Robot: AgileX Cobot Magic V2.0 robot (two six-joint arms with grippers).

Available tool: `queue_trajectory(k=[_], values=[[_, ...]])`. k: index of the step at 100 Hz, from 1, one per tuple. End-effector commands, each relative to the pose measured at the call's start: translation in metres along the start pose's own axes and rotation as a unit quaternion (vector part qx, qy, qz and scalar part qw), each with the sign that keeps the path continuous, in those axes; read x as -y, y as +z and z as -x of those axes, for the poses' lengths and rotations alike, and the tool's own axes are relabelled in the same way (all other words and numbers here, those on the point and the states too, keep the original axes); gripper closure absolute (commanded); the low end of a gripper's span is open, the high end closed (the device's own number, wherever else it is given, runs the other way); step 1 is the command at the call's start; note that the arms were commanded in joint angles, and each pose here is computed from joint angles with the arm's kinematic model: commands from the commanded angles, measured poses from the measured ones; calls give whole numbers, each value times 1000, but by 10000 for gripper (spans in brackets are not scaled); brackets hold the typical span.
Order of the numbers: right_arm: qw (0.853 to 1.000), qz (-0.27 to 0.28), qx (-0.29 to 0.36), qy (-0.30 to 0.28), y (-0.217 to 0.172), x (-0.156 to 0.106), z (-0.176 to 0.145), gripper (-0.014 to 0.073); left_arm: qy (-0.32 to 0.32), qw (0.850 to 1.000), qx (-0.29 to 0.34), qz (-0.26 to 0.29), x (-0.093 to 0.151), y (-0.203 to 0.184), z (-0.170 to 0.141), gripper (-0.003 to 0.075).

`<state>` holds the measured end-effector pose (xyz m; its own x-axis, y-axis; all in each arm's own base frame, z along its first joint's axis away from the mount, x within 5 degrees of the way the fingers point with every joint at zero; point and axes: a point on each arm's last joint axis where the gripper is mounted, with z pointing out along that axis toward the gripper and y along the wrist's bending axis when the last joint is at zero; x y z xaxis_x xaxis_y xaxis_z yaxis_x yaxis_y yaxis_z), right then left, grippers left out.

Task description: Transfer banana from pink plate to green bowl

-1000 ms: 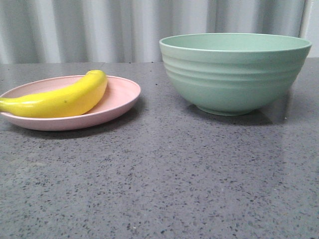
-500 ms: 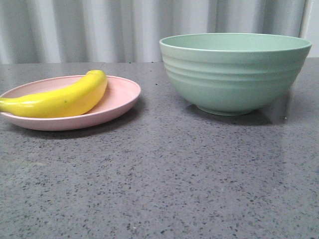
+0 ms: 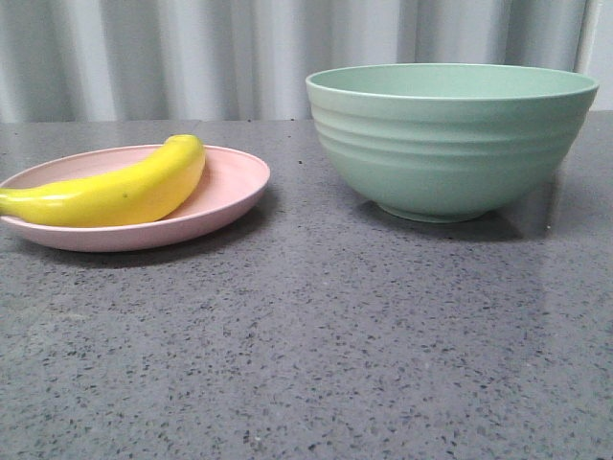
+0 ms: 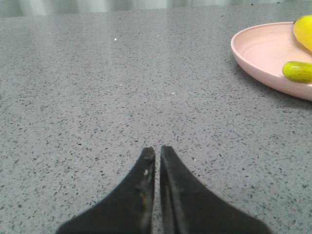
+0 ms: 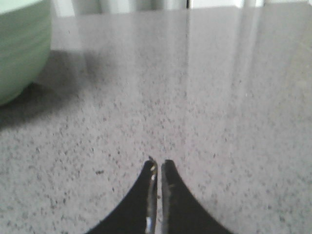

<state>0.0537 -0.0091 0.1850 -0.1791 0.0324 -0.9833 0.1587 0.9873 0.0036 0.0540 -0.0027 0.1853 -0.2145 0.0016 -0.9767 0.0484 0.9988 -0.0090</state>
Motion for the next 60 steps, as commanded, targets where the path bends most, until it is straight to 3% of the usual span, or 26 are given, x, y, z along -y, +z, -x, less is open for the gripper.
queue_trajectory(k=[1, 31, 60], values=[[998, 0, 59, -5, 1, 0, 4, 669, -2, 999, 49, -4, 0, 0, 1, 739], [998, 1, 68, 0, 1, 0, 5, 669, -22, 997, 76, -10, 1, -1, 6, 739], [988, 6, 153, 2, -3, -1, 21, 669, -24, 995, 101, -10, 1, -2, 11, 739]])
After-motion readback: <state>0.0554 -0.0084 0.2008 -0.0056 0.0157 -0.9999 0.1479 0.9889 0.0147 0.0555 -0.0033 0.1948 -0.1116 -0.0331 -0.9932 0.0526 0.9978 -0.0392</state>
